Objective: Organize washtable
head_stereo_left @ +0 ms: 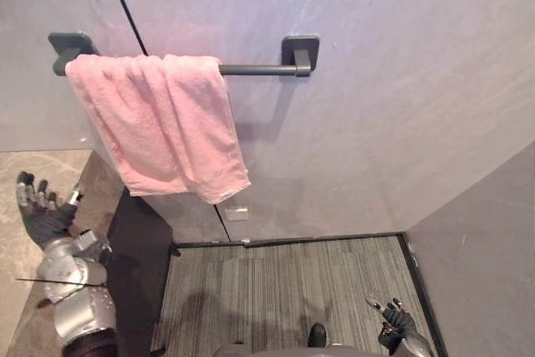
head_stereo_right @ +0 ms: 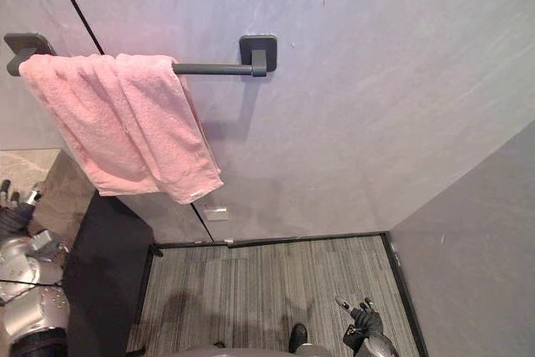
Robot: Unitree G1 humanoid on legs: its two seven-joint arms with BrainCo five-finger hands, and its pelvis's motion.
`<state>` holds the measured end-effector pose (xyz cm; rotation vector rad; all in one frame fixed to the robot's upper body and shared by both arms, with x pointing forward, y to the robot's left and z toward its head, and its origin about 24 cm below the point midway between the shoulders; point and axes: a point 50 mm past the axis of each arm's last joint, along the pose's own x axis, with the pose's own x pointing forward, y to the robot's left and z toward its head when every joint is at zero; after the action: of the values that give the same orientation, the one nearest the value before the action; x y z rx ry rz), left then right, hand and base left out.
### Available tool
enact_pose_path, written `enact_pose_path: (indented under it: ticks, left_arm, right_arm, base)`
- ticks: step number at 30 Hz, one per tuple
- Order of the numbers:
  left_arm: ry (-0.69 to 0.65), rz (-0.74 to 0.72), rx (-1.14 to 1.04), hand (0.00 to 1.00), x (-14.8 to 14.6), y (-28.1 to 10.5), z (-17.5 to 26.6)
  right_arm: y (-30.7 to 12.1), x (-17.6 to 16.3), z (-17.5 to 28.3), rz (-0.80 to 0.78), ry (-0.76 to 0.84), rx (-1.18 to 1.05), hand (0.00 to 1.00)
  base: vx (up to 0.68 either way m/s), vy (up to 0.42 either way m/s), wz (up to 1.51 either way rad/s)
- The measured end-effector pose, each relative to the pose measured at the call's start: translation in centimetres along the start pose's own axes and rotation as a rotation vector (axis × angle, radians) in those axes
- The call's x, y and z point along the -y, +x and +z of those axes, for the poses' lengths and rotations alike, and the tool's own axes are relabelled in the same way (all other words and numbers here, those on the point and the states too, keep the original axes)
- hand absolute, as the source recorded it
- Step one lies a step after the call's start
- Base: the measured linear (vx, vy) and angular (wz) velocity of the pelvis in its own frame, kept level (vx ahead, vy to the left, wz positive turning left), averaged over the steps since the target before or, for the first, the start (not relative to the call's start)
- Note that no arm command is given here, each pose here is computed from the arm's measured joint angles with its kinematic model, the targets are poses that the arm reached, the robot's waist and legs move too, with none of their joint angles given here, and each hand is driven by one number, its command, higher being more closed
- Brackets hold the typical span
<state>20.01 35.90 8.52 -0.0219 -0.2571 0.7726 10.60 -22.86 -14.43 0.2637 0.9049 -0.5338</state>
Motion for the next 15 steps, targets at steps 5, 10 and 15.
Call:
enact_pose_path:
  ticks: [5, 10, 15]
  left_arm:
    - [0.005, -0.048, 0.018, 0.0, 0.2, 1.7, 0.8]
    - [0.052, -0.124, 0.015, 0.0, 1.0, 3.2, 1.2]
    - [0.053, -0.238, -0.019, 0.0, 2.0, 4.0, 1.0]
  right_arm:
    - [-0.2, 0.7, -0.9, 0.007, -0.087, -0.037, 0.0]
    - [-0.3, 1.4, -1.1, 0.009, -0.127, -0.045, 0.0]
    - [-0.3, 2.0, -0.9, 0.002, -0.145, -0.043, 0.0]
  base:
    - [-0.05, 0.019, -0.08]
    - [-0.05, 0.003, -0.11]
    - [-0.01, 0.004, -0.11]
